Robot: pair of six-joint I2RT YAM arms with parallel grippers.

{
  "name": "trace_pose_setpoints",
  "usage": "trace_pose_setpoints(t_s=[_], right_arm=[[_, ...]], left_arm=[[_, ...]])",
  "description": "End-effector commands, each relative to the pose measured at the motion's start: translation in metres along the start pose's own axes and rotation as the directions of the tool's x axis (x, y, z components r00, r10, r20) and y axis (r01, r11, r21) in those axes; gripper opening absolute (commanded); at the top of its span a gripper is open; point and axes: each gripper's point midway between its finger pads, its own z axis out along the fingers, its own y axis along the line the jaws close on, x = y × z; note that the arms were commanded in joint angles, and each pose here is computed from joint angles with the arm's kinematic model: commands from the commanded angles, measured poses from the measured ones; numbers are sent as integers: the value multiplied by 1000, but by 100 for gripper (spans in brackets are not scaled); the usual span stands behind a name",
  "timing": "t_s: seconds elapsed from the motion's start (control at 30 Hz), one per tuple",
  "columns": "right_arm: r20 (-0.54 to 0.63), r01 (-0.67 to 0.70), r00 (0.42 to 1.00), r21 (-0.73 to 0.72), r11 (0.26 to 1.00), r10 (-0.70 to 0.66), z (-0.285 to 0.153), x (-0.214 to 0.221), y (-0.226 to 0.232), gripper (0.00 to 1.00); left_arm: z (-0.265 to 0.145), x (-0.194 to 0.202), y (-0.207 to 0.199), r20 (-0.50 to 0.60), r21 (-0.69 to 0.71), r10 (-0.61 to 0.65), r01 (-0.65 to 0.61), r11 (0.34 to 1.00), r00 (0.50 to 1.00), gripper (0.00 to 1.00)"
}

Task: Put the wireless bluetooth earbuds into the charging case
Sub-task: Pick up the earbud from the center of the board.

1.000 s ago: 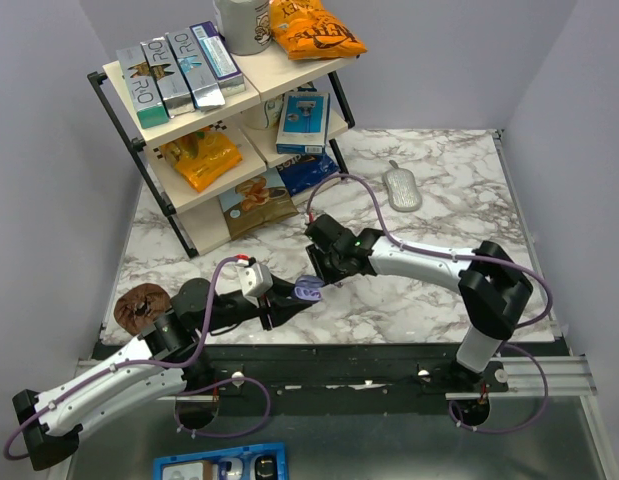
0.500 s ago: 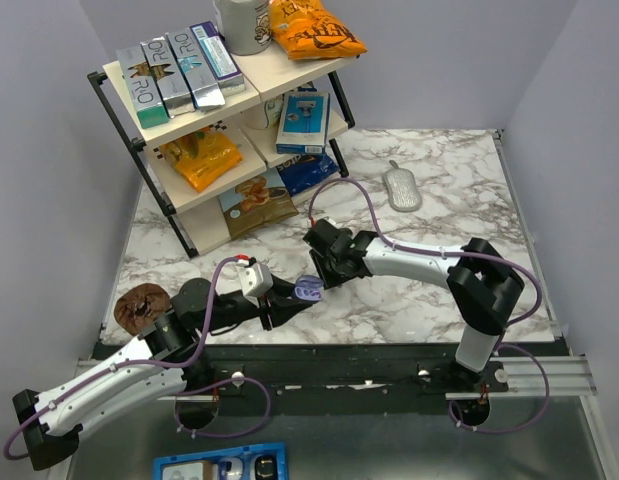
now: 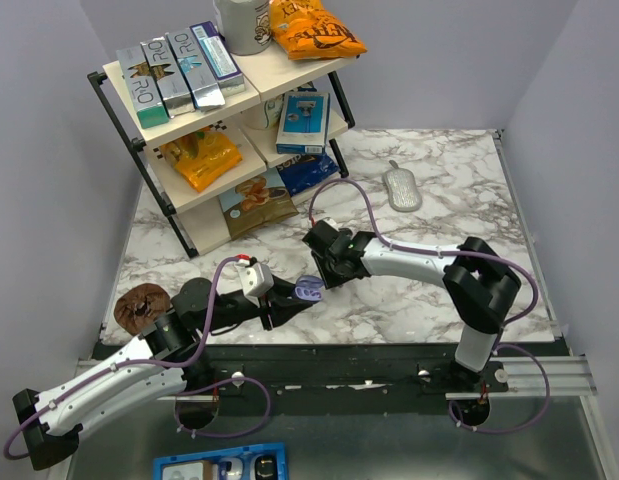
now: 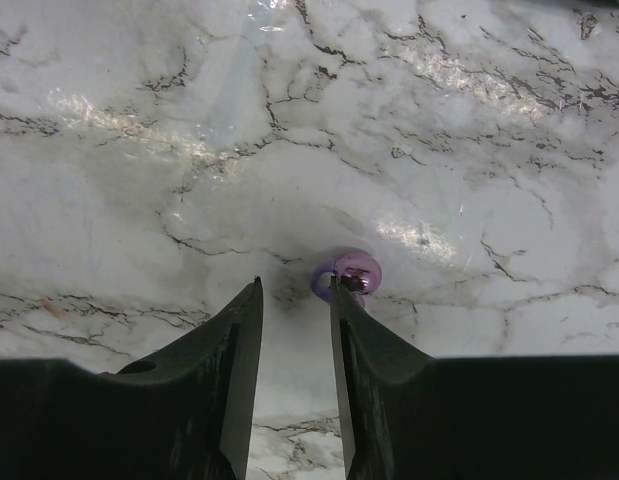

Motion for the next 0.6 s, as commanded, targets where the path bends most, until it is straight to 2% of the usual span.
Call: trace_pose_setpoints(t_s=[0.0, 0.57], right_arm=[[-20, -2, 1000, 35, 999, 3, 8, 9, -4, 40], [-32, 2, 999, 93, 996, 1, 15, 19, -17, 36]], left_arm=[[1, 0, -1, 11, 4, -3, 3, 1000, 1000, 0], [2, 0, -1, 10, 6, -7, 7, 1000, 1000, 1]])
